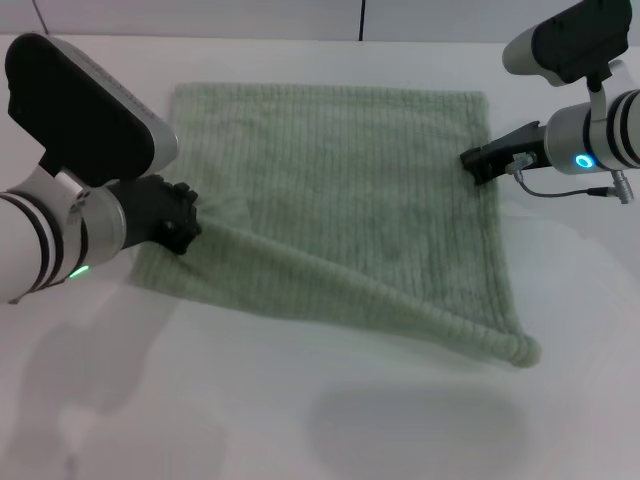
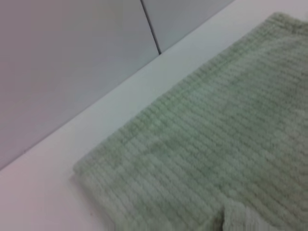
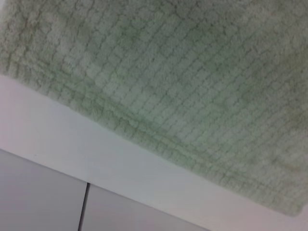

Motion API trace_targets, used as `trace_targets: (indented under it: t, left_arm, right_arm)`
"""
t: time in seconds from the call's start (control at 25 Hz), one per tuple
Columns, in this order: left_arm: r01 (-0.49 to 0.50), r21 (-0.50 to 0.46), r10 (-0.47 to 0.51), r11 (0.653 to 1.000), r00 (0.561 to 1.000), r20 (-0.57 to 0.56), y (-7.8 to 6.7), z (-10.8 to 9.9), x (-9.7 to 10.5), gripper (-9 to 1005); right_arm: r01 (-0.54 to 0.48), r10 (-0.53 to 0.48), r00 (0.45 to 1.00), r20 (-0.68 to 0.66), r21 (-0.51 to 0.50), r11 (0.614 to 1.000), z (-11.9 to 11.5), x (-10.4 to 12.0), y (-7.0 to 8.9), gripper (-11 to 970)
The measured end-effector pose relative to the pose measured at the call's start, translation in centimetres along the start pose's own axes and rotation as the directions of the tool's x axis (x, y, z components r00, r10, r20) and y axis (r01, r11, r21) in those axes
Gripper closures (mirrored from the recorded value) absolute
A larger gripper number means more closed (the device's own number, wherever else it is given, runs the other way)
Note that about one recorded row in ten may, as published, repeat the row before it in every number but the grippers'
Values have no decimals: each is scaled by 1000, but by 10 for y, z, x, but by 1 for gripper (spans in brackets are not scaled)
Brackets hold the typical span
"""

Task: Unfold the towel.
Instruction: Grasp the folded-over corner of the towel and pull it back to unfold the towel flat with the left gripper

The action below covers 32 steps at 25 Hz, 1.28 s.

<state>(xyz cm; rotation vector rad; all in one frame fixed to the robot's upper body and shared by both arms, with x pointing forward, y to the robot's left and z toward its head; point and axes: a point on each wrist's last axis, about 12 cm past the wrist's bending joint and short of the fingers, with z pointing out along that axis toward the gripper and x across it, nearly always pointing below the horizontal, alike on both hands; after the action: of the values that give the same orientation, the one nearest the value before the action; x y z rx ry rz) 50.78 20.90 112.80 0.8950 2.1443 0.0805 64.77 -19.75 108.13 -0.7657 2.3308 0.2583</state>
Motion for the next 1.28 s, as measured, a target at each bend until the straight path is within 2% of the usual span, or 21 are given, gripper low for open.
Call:
trace_targets:
  t: [0.48,1.28]
  left_arm:
    - [-24,40,24,999,1000,-12,-11,-4,-5,873]
    - [-39,70,46,997,994,-98,-8,-11,-2,864]
  right_arm:
    - [0,0,1000,0,0,1000,0,0,0,960]
    - [3,-3,1000,-1,0,1000,0,0,0,960]
